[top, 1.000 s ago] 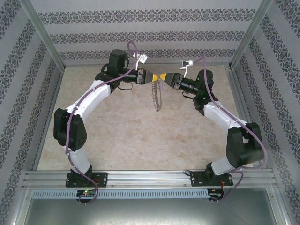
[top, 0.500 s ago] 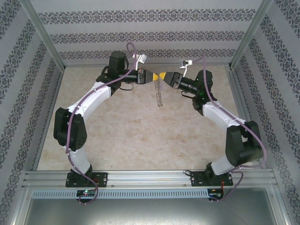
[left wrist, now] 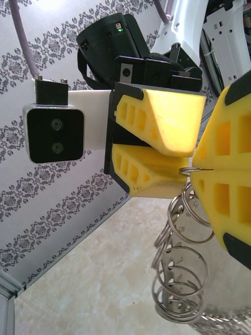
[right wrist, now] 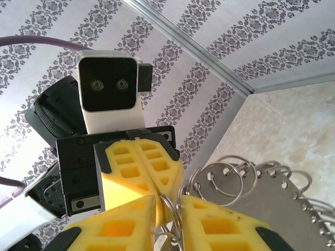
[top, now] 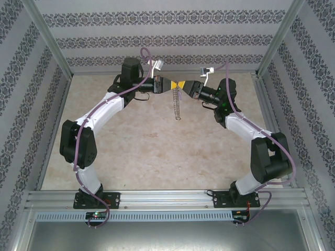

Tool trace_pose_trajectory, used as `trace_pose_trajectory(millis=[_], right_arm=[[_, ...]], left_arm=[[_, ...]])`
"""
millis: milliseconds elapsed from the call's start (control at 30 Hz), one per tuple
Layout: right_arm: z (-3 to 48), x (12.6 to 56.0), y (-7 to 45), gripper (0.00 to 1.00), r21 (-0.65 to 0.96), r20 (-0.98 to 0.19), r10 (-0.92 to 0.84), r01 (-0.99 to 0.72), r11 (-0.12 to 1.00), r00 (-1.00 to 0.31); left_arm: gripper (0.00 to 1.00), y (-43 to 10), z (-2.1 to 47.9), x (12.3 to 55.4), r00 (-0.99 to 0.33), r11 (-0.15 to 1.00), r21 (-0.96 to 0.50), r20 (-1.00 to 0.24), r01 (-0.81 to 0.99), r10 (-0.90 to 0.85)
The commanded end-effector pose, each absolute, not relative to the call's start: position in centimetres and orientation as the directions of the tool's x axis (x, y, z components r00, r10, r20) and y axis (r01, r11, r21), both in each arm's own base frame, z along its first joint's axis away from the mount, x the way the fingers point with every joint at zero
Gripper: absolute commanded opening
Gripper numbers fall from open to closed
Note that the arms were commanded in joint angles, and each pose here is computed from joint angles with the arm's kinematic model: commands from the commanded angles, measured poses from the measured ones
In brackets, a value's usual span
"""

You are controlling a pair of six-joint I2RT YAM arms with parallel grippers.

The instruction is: Put the keys on the keyring

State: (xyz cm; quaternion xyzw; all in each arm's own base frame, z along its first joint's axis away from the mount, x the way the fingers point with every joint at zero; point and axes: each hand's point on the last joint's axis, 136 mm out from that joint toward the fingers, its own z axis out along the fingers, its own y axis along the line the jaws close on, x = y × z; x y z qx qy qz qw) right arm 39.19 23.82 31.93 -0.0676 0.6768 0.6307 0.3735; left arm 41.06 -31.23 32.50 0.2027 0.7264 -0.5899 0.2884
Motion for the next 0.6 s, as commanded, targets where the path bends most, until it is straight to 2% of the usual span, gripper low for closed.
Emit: trace_pose_trajectory(millis=[0, 200, 300, 467, 567], right_arm=[[32.76, 38.24, 24.46, 0.21, 0.780, -0.617, 0.365, -0.605, 0.162, -0.697], [32.72, 38.16, 24.51, 0.22, 0.780, -0.617, 0.364, -0.605, 0.160, -0.698], [32.82, 38.03, 24.68, 0.17, 0.778, -0.618, 0.358, -0.608, 0.154, -0.700], [32.98, 37.89, 24.71, 0.01, 0.774, -0.623, 0.354, -0.615, 0.151, -0.697], [33.01, 38.07, 24.59, 0.00, 0.775, -0.623, 0.358, -0.613, 0.157, -0.696]], left_arm=[[0.00, -30.45, 35.70, 40.85, -0.687, 0.204, -0.690, -0.720, 0.695, -0.094], [0.00, -30.46, 35.77, 40.89, -0.688, 0.201, -0.692, -0.718, 0.693, -0.100], [0.00, -30.42, 35.78, 40.92, -0.688, 0.204, -0.693, -0.718, 0.692, -0.104], [0.00, -30.43, 35.73, 41.04, -0.690, 0.205, -0.695, -0.716, 0.689, -0.108], [0.00, -30.44, 35.57, 41.01, -0.694, 0.207, -0.699, -0.711, 0.684, -0.108]])
